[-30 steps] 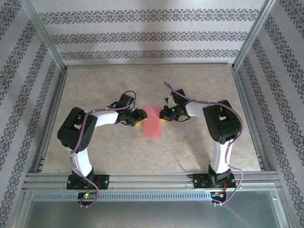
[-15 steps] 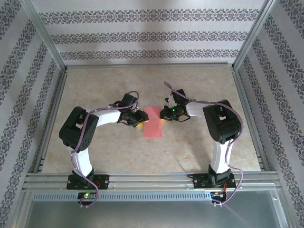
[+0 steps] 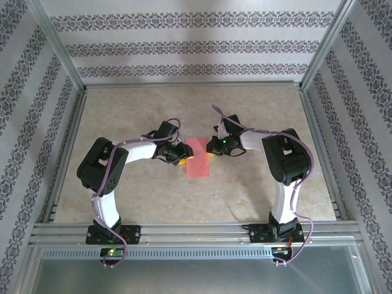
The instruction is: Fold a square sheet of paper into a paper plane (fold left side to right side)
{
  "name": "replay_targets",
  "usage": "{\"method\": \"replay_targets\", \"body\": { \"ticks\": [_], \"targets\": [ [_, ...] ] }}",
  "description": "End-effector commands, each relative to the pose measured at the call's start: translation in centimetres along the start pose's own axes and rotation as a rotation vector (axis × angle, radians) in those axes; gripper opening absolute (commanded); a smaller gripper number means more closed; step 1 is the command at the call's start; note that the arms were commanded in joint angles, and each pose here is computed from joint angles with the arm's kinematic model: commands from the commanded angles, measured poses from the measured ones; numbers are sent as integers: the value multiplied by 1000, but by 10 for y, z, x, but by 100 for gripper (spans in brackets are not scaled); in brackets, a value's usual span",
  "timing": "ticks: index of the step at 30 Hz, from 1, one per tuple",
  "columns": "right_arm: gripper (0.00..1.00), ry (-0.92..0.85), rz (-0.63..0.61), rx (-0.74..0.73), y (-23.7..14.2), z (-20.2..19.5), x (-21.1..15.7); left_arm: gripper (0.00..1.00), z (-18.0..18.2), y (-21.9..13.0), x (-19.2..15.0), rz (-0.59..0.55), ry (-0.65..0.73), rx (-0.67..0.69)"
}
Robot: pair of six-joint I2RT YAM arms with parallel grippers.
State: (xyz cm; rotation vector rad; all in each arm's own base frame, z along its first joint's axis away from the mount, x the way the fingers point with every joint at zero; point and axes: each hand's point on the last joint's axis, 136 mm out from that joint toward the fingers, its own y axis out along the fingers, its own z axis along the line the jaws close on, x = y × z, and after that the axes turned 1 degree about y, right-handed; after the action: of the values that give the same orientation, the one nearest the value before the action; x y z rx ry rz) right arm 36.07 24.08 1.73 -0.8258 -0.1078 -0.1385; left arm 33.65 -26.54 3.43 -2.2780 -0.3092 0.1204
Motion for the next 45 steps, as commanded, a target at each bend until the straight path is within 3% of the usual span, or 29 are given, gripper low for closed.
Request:
{"method": "replay_targets", "body": {
  "ticks": [1,7,13,19,24,32,38,45],
  "targets": [
    [0,23,25,-43,5,-18,-7,40,-2,7,-3,14,-6,-14],
    [0,19,25,-39,5,-17,-6,40,-5,4,1,-4,3,-18],
    [0,1,7,-24,0,-11,-1,22,-3,2,0,-5,10,-3],
    [22,-103,-80,10,-22,12,14,1,-9,-1,1,-17,4,-23],
    [44,-288,-194,-34,-56,28,11,0,-15,-4,3,-30,-10,-40],
    [66,-775,-310,-176,-81,49,-62,0,-21,-5,3,-31,-42,-60],
    [68,-1118,-357,-202,-63,60,-114,0,-23,-3,2,-24,-46,-64],
    [71,-1268,-316,-293,-36,64,-124,0,-22,-2,1,-23,-45,-61]
  ]
}}
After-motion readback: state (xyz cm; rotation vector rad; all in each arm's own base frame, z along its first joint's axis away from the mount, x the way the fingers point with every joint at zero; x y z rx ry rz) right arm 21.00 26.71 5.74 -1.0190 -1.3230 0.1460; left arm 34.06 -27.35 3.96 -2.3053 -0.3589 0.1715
